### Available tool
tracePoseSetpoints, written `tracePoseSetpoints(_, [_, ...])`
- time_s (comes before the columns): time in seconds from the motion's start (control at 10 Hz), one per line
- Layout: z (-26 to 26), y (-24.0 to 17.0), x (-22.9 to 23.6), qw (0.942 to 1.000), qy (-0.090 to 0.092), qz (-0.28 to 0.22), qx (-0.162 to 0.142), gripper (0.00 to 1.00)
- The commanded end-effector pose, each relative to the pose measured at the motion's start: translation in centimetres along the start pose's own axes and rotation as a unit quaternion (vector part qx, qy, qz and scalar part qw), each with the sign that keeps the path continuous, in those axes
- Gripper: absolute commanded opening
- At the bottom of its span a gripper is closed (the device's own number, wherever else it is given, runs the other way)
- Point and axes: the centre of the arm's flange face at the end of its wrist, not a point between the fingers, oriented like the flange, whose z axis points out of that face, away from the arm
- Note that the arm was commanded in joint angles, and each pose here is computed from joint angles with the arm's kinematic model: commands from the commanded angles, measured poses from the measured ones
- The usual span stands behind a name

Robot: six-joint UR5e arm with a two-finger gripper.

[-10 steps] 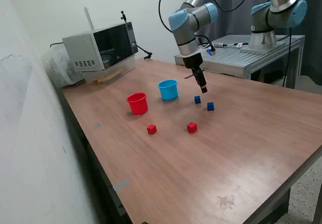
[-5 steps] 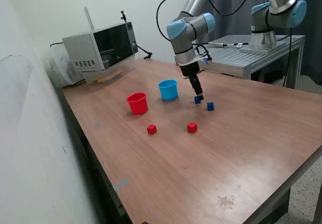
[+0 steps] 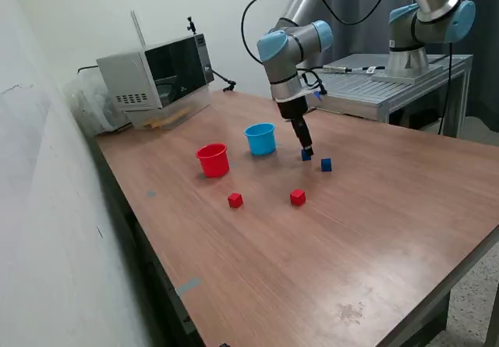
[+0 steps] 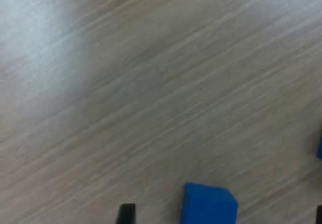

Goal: Place red objects in the red bin, and blue objects in the blue bin.

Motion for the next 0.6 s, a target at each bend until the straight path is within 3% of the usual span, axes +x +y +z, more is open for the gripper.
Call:
tracePoseSetpoints(0.0, [0.16, 0.0, -0.1, 1.0, -0.004, -0.001, 0.0, 1.0])
tracePoseSetpoints(0.2, [0.92, 0.07, -0.12, 1.0, -0.006, -0.003, 0.006, 1.0])
tracePoseSetpoints(0.3, [0.87, 0.05, -0.01, 1.0, -0.005, -0.006, 0.005, 0.0])
tracePoseSetpoints(0.5, [0.77, 0.16, 0.0, 0.9997, -0.002, -0.026, 0.004, 0.0])
